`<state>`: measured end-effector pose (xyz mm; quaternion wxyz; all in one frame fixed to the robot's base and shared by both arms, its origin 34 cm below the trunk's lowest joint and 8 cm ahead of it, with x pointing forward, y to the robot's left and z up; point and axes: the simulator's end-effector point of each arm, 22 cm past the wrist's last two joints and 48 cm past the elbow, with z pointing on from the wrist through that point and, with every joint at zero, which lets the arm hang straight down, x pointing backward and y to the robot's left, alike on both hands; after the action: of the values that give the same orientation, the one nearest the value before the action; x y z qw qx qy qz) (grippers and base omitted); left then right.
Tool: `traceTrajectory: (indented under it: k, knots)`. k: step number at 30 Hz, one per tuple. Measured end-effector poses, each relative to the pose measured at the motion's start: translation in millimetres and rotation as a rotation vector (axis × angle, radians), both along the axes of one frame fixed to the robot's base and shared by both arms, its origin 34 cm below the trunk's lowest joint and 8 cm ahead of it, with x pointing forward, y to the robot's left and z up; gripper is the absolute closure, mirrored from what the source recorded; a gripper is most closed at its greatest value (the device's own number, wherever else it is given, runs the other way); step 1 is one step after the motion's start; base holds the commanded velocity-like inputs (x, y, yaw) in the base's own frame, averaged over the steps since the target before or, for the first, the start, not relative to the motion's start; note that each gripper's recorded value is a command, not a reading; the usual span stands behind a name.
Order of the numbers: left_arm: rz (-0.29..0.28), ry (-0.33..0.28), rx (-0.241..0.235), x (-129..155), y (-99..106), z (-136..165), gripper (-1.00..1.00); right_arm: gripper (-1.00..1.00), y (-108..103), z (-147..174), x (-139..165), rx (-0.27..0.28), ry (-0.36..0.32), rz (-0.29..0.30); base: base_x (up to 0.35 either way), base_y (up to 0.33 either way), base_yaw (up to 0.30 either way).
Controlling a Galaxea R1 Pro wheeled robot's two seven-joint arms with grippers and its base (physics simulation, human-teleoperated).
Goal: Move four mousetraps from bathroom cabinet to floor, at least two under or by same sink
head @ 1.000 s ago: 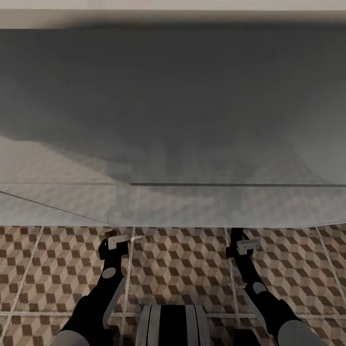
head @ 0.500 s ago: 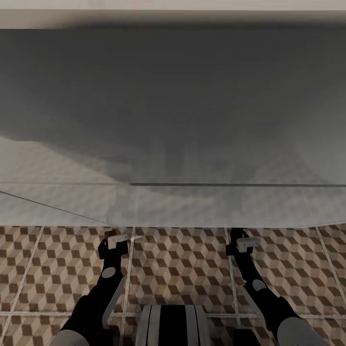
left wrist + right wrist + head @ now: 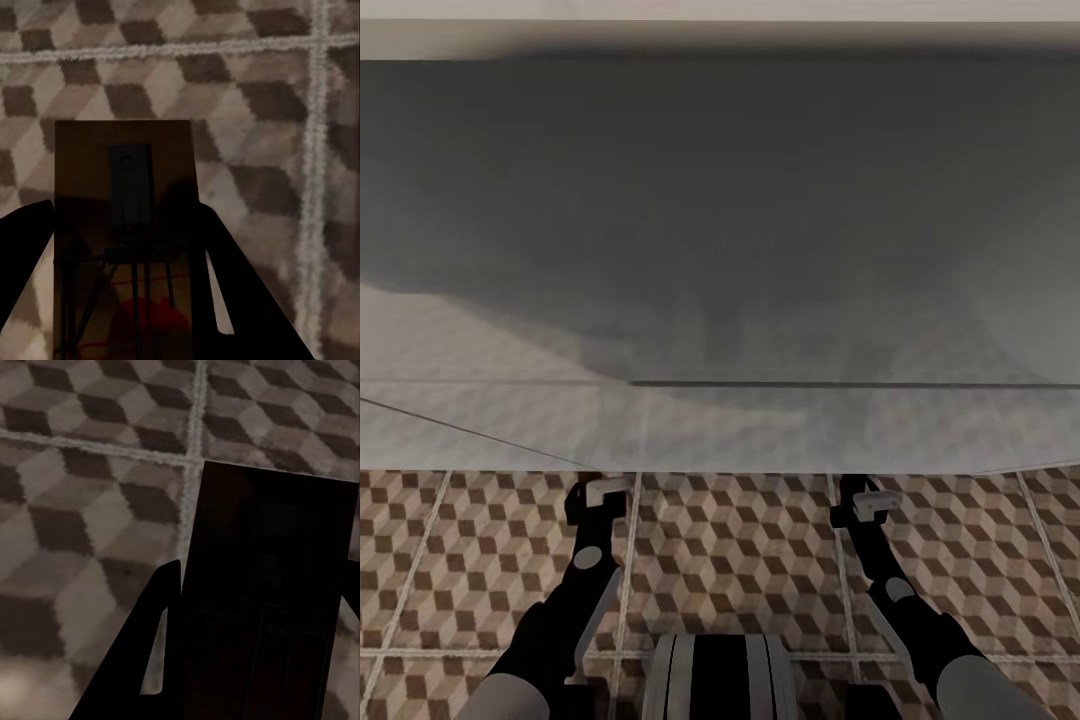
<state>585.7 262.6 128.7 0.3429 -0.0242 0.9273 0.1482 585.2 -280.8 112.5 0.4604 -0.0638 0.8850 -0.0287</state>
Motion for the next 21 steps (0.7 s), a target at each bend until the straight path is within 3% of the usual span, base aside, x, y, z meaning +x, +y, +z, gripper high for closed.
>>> traceTrajectory:
  k: [12,21]
  knots:
    - [-0.006,-0.006,-0.003,5,-5,2,1.0,1.0,-2,5,15,-0.002,-0.02,0.002,0.0,0.0,0.0]
    - [-0.001,-0.005,-0.014,5,-7,1,1.0,1.0,-5,-1,25,-0.011,0.019,-0.004,0.0,0.0,0.0]
